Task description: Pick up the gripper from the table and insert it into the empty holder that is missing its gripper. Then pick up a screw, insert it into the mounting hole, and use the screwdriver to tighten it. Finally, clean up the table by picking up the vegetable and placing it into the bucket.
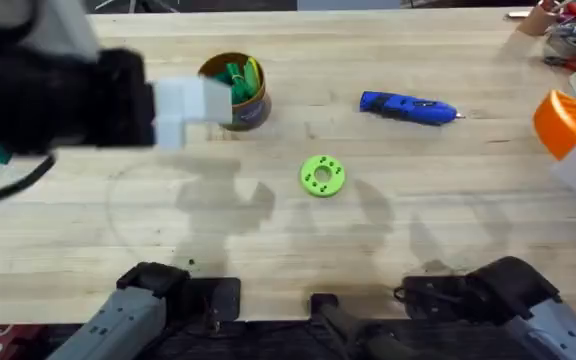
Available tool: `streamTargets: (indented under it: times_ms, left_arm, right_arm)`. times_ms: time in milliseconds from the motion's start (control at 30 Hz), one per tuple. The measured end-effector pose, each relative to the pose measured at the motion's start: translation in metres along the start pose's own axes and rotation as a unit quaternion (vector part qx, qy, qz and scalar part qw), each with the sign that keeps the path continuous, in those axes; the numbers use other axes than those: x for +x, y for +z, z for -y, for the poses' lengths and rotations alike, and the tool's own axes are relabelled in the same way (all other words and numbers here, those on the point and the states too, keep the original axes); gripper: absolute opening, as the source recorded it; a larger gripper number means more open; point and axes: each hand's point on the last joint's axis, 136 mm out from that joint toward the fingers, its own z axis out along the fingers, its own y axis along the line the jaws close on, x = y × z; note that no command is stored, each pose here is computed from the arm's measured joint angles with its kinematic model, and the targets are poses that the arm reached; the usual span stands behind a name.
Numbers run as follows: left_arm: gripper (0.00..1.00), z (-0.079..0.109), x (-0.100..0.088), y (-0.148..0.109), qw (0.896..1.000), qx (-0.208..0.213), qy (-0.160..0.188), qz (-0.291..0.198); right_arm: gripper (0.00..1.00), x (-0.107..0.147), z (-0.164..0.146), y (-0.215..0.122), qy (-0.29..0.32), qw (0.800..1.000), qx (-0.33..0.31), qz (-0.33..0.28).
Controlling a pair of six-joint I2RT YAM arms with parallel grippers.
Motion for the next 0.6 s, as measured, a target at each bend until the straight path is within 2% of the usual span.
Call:
streamTargets:
  times_ms: [100,233,600]
  left_arm:
    - [0.989,0.005,0.008,-0.018,0.999,0.019,0.035,0.027]
    - [0.989,0.008,0.012,-0.032,0.996,0.029,0.058,0.053]
    - [0.989,0.01,0.015,-0.036,0.995,0.035,0.068,0.06]
  right_arm:
    - [0.98,0.003,0.0,-0.001,0.007,1.0,0.0,-0.006]
    - [0.98,0.011,0.0,-0.001,0.017,1.0,0.001,-0.021]
    - [0.98,0.011,0.0,-0.001,0.022,1.0,0.001,-0.021]
